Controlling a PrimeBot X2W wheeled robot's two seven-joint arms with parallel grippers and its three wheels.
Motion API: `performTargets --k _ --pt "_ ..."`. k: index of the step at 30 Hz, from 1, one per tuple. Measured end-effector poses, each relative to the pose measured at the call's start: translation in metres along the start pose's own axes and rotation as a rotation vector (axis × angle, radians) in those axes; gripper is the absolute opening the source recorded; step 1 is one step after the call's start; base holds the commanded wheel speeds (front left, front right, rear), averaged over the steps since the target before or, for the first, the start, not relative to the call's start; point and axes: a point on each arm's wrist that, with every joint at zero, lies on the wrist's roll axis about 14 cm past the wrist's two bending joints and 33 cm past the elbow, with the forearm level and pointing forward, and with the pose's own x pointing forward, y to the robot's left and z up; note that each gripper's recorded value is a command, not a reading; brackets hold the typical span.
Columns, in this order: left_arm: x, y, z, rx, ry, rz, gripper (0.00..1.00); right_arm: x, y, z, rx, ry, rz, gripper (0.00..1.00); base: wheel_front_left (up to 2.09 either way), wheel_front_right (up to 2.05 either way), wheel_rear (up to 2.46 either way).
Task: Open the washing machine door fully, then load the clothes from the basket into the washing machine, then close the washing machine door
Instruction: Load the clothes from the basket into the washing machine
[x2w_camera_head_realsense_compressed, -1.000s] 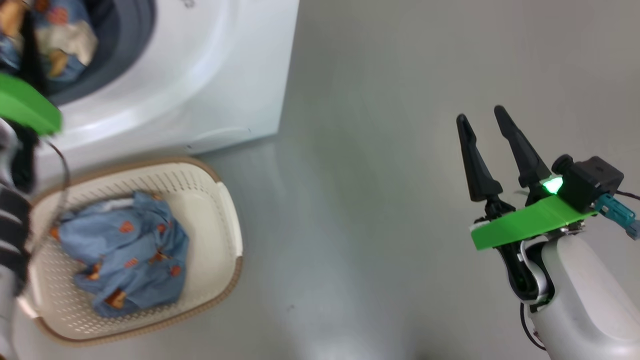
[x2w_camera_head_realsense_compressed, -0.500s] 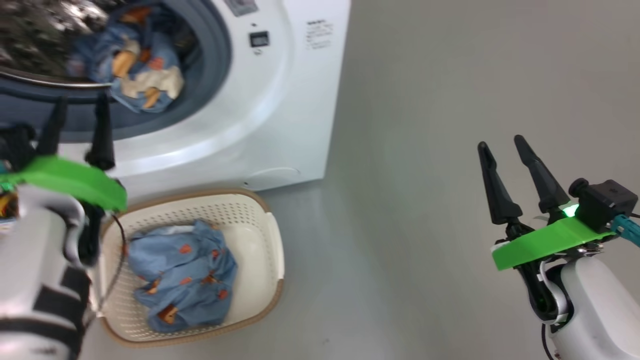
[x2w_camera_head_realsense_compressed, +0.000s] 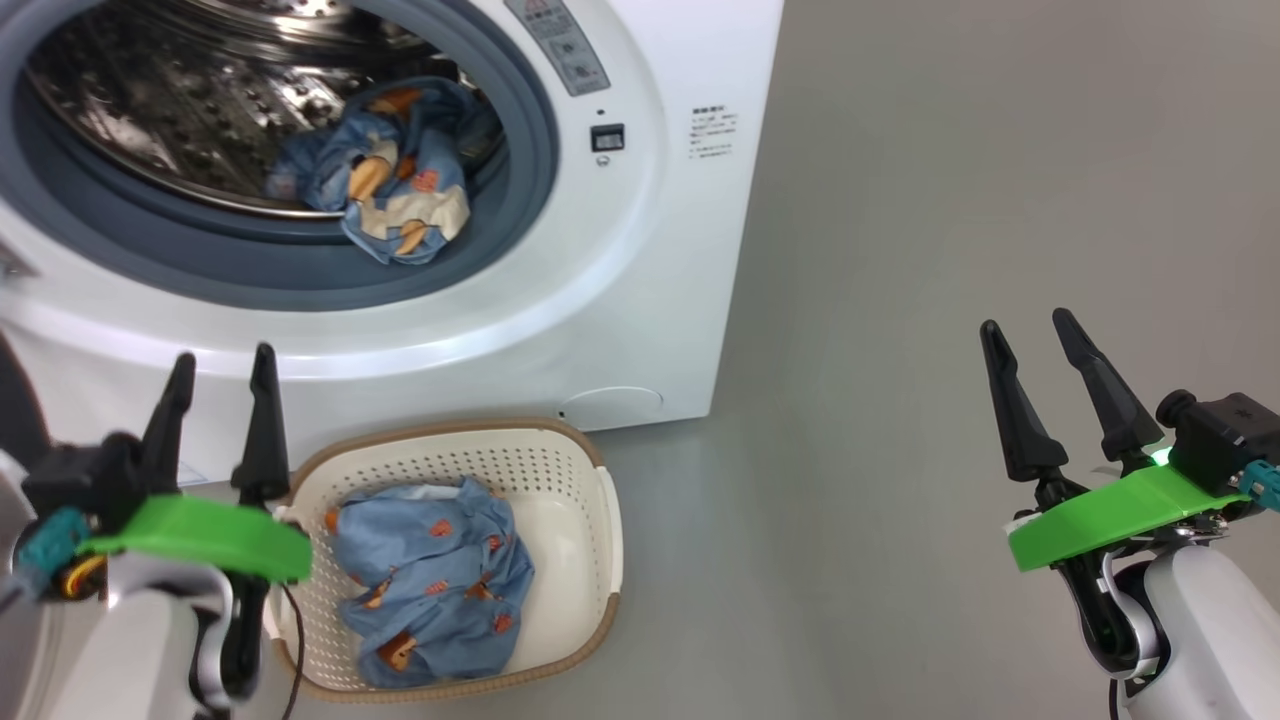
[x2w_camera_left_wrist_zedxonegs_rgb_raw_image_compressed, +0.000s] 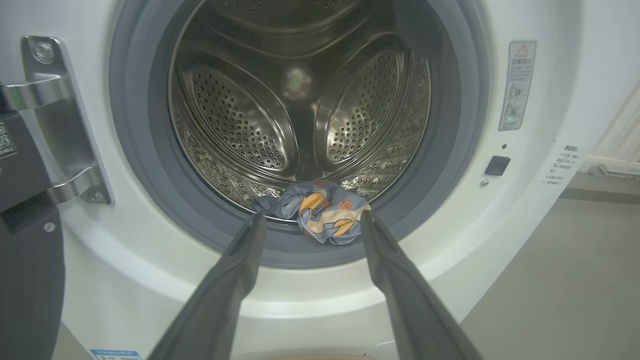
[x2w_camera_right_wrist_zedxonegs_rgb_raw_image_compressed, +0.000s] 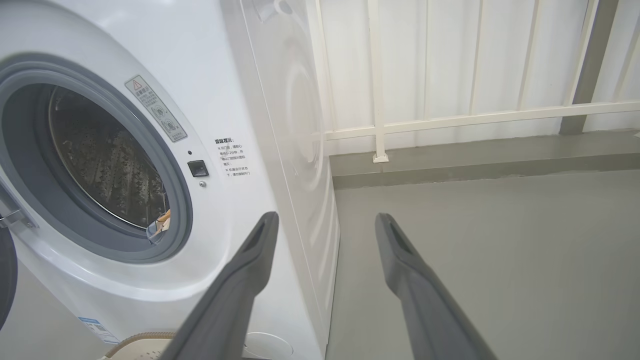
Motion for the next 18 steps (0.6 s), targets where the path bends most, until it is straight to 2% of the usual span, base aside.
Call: performTargets --k 9,18 --pt "-0.035 0.008 -0.008 -0.010 0.008 0.038 1.00 -0.003 0.006 0.002 -0.004 -0.003 0.020 1.00 0.00 0.00 0.00" --pt "-0.043 0.005 -0.006 -0.003 -0.001 0.037 1.00 -0.003 0.011 0.006 -0.010 -0.011 0.036 1.00 0.00 0.00 0.00"
